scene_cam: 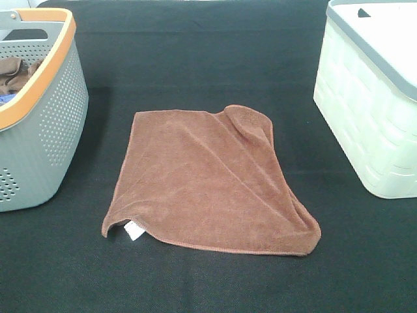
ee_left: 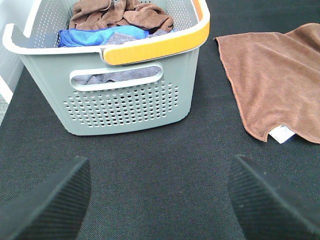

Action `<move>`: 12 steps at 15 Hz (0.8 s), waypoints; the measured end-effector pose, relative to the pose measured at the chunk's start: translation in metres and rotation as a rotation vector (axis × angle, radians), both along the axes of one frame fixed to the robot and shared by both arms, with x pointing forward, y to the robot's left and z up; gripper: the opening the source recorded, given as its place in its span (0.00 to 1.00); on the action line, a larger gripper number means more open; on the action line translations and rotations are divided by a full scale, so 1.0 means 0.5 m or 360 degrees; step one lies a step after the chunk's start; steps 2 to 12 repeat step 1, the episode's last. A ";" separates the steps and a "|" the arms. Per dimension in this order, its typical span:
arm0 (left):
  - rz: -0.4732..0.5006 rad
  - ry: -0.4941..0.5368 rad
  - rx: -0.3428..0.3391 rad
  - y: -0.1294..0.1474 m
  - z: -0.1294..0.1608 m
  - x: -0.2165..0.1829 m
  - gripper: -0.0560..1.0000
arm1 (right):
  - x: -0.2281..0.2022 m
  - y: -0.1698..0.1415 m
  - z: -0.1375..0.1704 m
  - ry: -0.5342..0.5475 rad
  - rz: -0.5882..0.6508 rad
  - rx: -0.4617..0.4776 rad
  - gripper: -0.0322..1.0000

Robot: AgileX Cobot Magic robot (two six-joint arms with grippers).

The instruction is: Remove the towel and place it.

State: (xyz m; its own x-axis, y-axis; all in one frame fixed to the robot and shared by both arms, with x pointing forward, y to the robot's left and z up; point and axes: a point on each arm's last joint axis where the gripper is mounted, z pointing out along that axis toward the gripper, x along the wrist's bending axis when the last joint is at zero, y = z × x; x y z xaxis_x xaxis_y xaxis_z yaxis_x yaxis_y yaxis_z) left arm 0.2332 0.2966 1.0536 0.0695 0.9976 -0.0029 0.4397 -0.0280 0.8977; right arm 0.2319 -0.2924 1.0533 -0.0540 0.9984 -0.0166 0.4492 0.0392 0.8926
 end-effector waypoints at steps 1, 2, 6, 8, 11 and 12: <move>0.0000 0.0000 0.0000 0.000 0.000 0.000 0.75 | 0.000 0.000 0.000 0.0000 0.0000 0.0000 0.73; 0.0000 0.0000 0.0000 0.000 0.000 0.000 0.75 | 0.000 0.000 0.000 0.0000 0.0000 0.0000 0.73; 0.0000 0.0000 0.0000 0.000 0.000 0.000 0.75 | 0.000 0.000 0.000 0.0000 0.0000 0.0000 0.73; 0.0000 0.0000 0.0000 0.000 0.000 0.000 0.75 | 0.000 0.000 0.000 0.0000 0.0000 0.0000 0.73; 0.0000 0.0000 0.0000 0.000 0.000 0.000 0.75 | 0.000 0.000 0.000 0.0000 0.0000 0.0000 0.73; 0.0000 0.0000 0.0000 0.000 0.000 0.000 0.75 | 0.000 0.000 0.000 0.0000 0.0000 0.0000 0.73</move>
